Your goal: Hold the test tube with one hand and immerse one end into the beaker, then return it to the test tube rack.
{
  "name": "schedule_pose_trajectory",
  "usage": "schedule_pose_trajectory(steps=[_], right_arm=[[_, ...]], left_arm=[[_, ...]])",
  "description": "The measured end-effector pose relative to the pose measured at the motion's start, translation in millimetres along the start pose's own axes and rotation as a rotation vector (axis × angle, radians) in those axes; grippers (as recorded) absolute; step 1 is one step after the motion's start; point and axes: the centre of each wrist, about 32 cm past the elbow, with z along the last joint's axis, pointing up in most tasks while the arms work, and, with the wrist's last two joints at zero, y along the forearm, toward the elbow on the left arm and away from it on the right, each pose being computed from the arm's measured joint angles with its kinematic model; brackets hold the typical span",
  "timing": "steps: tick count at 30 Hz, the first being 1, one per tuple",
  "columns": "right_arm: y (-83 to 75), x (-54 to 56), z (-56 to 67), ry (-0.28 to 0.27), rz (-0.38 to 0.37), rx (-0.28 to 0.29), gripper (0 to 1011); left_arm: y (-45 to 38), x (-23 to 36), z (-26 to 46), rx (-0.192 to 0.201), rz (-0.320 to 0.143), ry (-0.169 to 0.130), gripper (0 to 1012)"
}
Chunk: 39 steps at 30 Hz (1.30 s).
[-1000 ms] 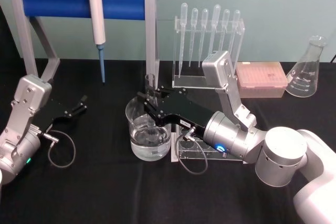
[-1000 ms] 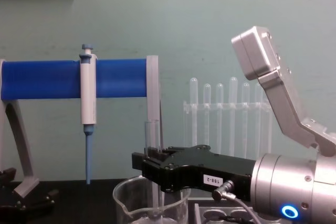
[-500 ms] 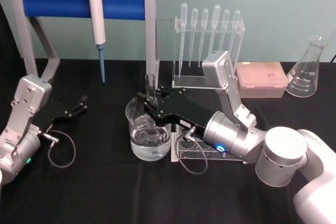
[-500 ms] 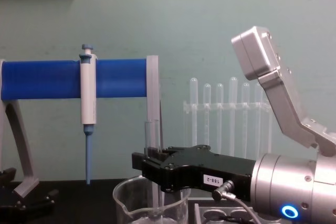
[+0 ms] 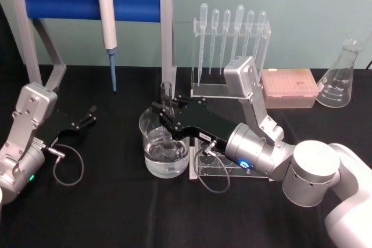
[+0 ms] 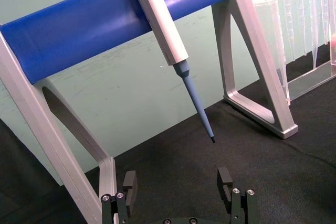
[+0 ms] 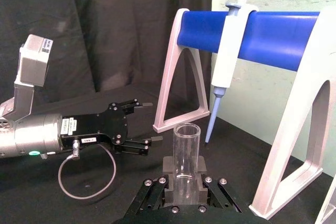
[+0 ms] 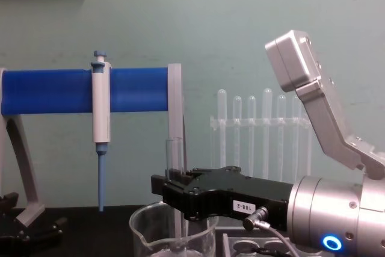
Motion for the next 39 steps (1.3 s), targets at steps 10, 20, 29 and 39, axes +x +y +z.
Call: schedule_pose_trajectory(steps=[10, 20, 29, 39], right_arm=[[0.0, 0.0, 0.0, 0.0, 0.0, 0.0, 228], [0.0, 0.0, 0.0, 0.0, 0.0, 0.0, 228], [0.0, 0.0, 0.0, 0.0, 0.0, 0.0, 228], [0.0, 0.0, 0.0, 0.0, 0.0, 0.0, 228]], left_arm=[[0.0, 0.0, 0.0, 0.0, 0.0, 0.0, 1000], [0.0, 0.0, 0.0, 0.0, 0.0, 0.0, 1000], [0.0, 0.0, 0.0, 0.0, 0.0, 0.0, 1000], [0.0, 0.0, 0.0, 0.0, 0.0, 0.0, 1000]])
